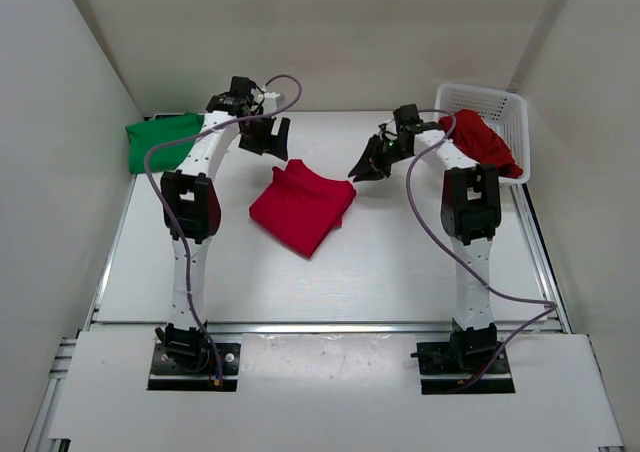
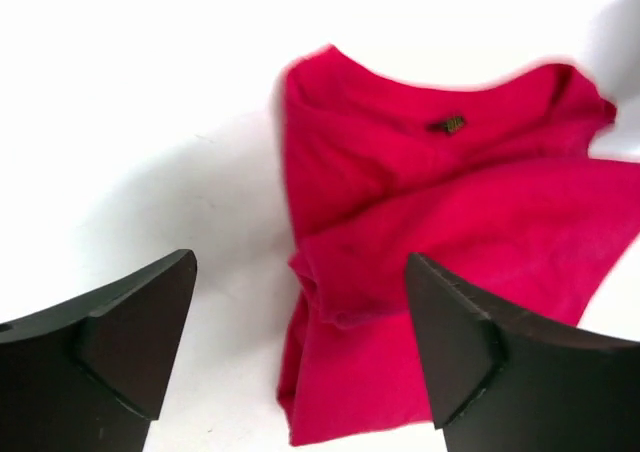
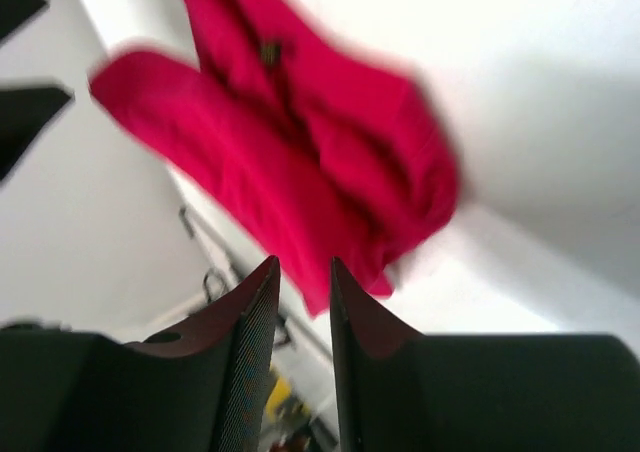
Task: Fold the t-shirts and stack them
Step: Fold the long partially folded tshirt into a neat square
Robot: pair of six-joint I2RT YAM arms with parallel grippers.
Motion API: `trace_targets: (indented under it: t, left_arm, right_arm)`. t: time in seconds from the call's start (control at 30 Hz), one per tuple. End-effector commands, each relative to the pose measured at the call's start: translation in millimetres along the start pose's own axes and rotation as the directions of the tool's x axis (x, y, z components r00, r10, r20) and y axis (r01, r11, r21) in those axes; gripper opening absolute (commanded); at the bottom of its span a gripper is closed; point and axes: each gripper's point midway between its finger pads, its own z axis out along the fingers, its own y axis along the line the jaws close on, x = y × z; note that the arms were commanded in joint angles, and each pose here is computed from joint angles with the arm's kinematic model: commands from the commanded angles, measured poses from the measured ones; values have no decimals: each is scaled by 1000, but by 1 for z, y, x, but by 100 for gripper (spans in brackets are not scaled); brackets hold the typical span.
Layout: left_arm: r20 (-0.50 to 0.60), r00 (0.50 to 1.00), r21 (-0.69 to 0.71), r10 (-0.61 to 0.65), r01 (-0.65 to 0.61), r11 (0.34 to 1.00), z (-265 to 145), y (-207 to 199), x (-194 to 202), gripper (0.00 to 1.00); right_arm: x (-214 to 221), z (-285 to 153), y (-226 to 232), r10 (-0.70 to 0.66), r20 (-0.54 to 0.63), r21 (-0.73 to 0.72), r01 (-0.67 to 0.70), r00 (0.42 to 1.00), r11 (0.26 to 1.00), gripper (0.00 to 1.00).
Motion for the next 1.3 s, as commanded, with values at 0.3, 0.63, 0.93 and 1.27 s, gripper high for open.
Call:
trace_targets:
  t: [0.3, 0.63, 0.93, 1.27]
  left_arm:
    - [-30, 999, -123, -23, 20, 992, -44, 12, 91, 99]
    - [-118, 989, -109, -89, 76, 991, -17, -2, 152, 71]
    - [-214, 971, 66, -105, 121, 990, -21, -65, 208, 59]
    - [-224, 974, 162, -38, 76, 984, -60, -87, 218, 76]
  right_arm:
    - [63, -24, 17, -187, 65, 250, 166, 980, 954, 37]
    - [101, 25, -20, -56, -25, 187, 60, 998, 980, 45]
    - [47, 45, -21, -89, -9, 169, 89, 996, 982, 41]
    - [22, 17, -20, -140, 16, 177, 135, 990, 975, 37]
